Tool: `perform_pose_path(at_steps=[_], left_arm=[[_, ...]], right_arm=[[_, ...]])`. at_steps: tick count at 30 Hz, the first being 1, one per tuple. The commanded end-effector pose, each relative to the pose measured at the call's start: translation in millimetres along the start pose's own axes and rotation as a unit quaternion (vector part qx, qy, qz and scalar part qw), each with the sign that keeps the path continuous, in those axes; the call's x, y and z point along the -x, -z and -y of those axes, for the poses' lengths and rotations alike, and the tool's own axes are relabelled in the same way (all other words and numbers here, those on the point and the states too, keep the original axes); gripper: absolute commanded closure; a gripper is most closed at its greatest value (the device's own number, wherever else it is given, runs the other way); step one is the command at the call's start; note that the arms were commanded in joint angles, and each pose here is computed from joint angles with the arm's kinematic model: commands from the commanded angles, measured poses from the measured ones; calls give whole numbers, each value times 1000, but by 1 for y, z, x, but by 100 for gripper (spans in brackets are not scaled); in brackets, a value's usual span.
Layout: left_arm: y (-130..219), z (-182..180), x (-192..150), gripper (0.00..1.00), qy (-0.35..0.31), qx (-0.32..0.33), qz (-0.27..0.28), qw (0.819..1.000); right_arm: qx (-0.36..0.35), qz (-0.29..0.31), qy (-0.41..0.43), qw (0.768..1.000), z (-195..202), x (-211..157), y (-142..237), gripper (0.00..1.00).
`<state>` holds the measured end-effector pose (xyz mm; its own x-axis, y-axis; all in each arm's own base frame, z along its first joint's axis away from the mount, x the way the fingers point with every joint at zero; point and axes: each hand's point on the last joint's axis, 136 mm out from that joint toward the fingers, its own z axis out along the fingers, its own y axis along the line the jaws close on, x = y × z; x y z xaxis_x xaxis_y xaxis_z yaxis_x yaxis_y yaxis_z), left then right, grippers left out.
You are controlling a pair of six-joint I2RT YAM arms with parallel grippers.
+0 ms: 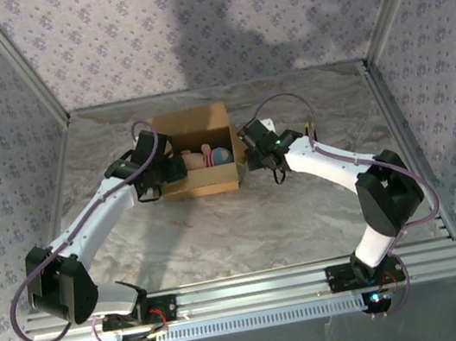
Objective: Unpack the express box
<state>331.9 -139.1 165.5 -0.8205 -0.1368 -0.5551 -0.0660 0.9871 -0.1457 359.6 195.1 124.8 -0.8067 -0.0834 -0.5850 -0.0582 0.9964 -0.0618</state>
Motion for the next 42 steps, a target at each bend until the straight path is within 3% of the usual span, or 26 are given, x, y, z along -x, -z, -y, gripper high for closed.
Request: perform_pose_path(at_steps=[1,9,19,31,42], left_arm=[[-3,15,5,21,0,-26,-7,1000],[1,18,13,21,1,-25,2,1000],[26,12,22,21,7,-30,31,999],[53,0,22,20,19,-35,62,997],[68,-31,4,19,43,-22,69,996]], right_arm=[[26,31,-3,999,-5,27,18,22],[25,40,2,999,1,35,31,22],[48,80,16,995,2,55,85,22],[104,129,67,984,-43,83,140,21],[123,97,123,980,-116,89,108,22]])
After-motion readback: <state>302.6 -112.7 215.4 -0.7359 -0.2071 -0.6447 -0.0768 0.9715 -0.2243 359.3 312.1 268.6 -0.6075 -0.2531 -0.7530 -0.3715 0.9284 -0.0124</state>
